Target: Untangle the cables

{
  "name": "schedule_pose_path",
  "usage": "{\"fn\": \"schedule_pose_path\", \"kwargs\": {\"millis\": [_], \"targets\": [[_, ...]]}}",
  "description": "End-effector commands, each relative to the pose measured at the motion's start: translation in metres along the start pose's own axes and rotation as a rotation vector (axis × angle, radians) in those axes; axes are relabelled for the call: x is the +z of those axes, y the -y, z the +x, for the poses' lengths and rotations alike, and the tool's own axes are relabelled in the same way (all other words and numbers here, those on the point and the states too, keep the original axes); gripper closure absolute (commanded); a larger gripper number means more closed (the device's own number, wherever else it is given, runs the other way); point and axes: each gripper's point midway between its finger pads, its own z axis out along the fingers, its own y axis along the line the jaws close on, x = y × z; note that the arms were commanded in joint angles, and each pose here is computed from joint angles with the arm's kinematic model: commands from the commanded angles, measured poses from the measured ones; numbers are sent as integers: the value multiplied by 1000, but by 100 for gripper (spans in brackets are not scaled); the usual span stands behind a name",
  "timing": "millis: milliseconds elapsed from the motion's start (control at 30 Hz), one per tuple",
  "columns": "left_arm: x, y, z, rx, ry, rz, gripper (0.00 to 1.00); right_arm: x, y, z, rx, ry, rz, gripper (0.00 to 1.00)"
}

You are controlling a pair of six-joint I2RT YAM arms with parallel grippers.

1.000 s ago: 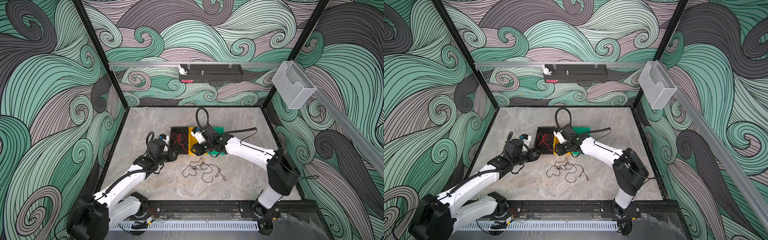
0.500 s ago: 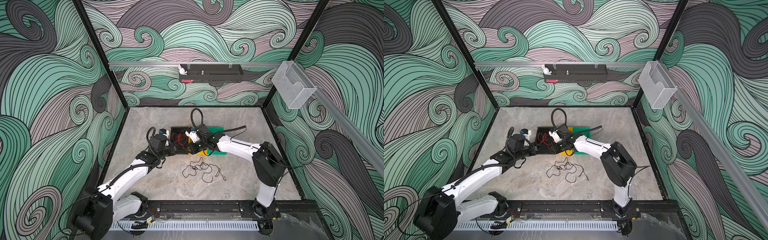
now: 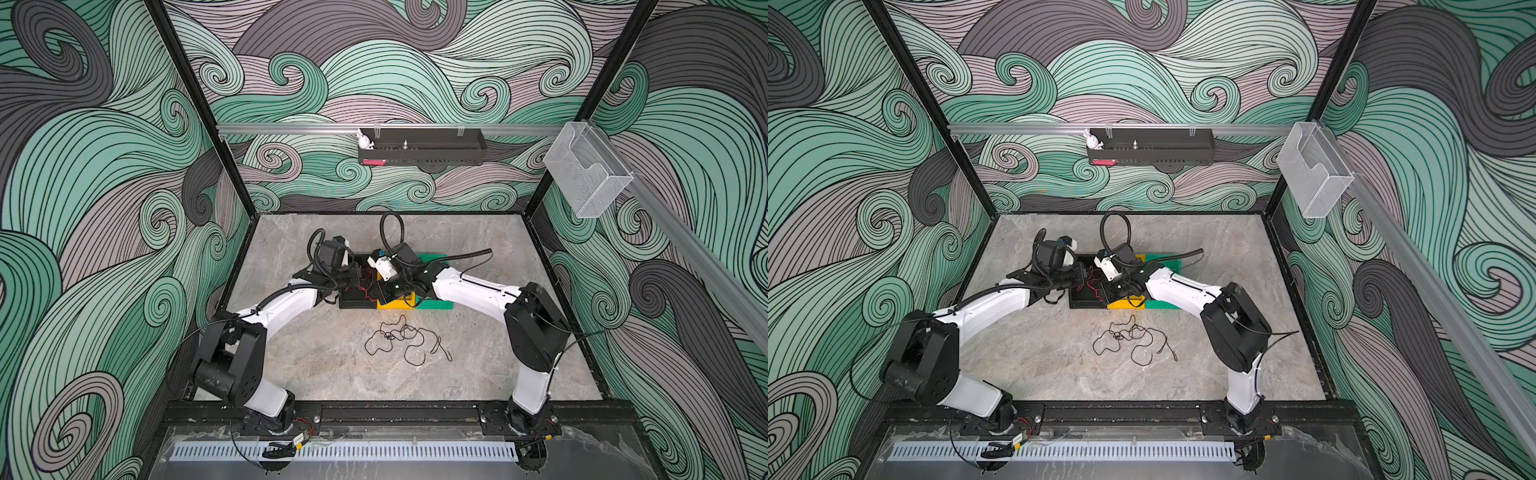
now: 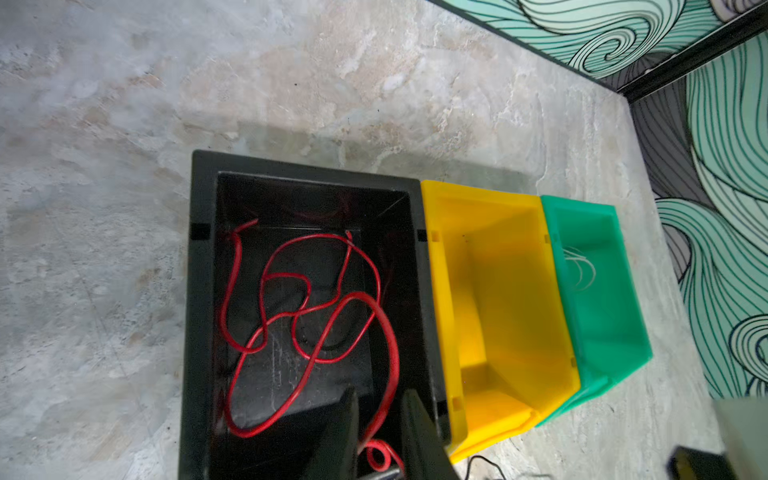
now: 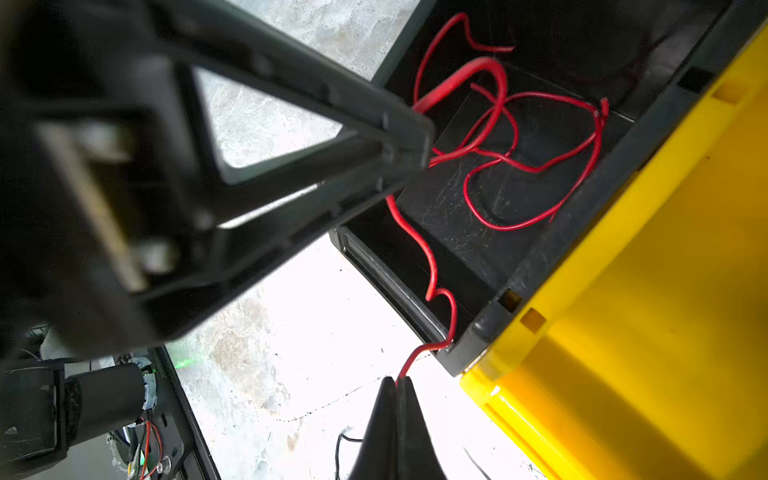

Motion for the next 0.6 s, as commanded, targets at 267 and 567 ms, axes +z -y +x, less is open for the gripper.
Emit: {"fn": "schedule_pose_path", "kwargs": {"millis": [267,567], "targets": [[2,-6,-13,8,-1,-23,88,-5,-1,10,-84,-66,-19,67],[10,-10,-12,9,-7,-36,95,-4,0,20,-99,-83,-27,69]]}}
